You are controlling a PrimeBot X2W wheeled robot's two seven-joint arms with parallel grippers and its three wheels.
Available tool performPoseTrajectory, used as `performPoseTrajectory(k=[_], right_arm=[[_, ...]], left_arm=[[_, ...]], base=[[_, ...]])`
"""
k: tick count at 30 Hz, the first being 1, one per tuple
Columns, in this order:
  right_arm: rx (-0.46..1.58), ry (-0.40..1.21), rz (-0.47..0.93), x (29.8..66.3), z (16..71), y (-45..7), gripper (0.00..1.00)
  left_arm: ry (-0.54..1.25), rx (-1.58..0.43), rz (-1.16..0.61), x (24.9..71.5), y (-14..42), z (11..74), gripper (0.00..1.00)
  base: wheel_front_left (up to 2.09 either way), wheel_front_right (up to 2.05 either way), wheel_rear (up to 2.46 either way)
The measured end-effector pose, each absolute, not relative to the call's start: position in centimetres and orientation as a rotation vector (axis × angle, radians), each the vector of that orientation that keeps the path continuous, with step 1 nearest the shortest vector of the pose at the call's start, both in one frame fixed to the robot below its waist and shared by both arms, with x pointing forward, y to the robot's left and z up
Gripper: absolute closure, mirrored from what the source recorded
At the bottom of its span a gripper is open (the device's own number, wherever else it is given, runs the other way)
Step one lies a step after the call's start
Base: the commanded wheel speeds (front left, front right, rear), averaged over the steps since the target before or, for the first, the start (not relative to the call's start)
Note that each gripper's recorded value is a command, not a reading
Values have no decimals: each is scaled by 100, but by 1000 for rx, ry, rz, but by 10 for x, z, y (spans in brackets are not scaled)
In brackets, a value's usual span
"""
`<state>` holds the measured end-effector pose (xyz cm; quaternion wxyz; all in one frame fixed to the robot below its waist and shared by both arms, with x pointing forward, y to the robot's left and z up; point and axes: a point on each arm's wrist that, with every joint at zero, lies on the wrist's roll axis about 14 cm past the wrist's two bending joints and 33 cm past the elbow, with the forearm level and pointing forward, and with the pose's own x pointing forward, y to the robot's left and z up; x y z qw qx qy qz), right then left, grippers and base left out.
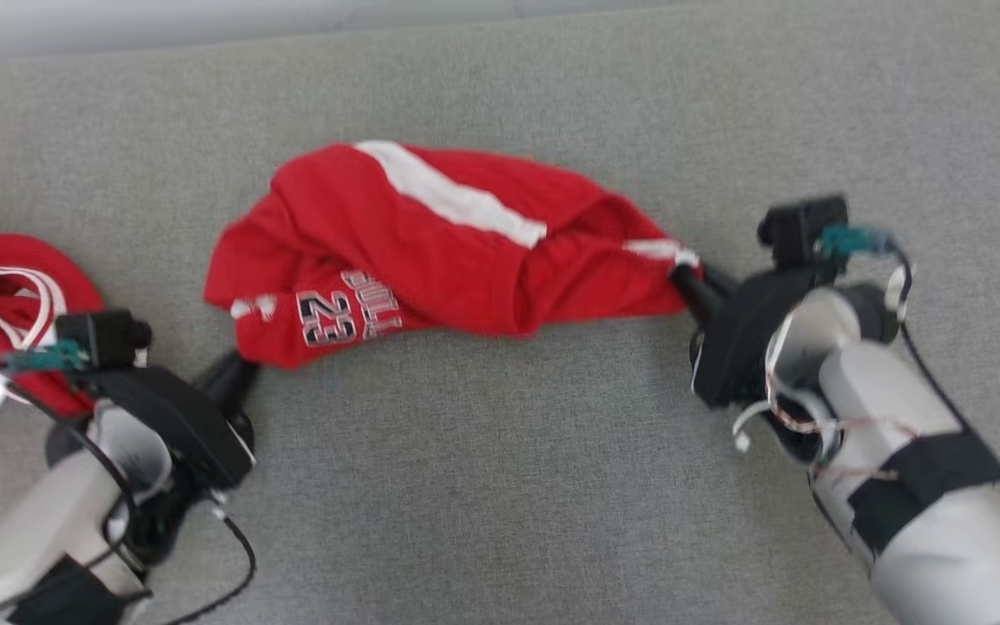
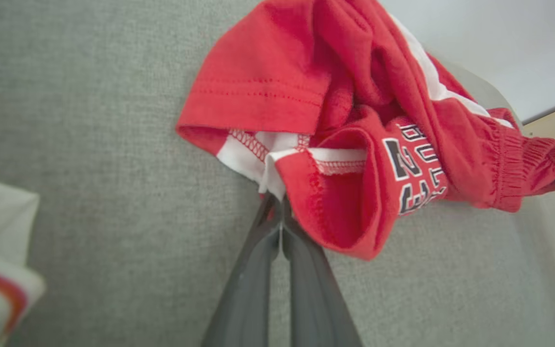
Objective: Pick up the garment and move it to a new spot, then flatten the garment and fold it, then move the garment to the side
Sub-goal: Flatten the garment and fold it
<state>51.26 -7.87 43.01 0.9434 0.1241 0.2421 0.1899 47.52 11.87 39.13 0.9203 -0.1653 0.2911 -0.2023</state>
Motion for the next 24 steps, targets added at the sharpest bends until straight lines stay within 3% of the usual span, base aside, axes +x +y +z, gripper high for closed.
performPoseTrajectory(k=[10, 24], right_arm=[[218, 474, 404, 484, 430, -81, 100], [169, 562, 413, 394, 404, -97, 100]], left_arm=[[537, -354, -439, 453, 101, 406, 100], [540, -337, -494, 375, 77, 405, 100]], base=[[0, 0, 0], [0, 0, 0]])
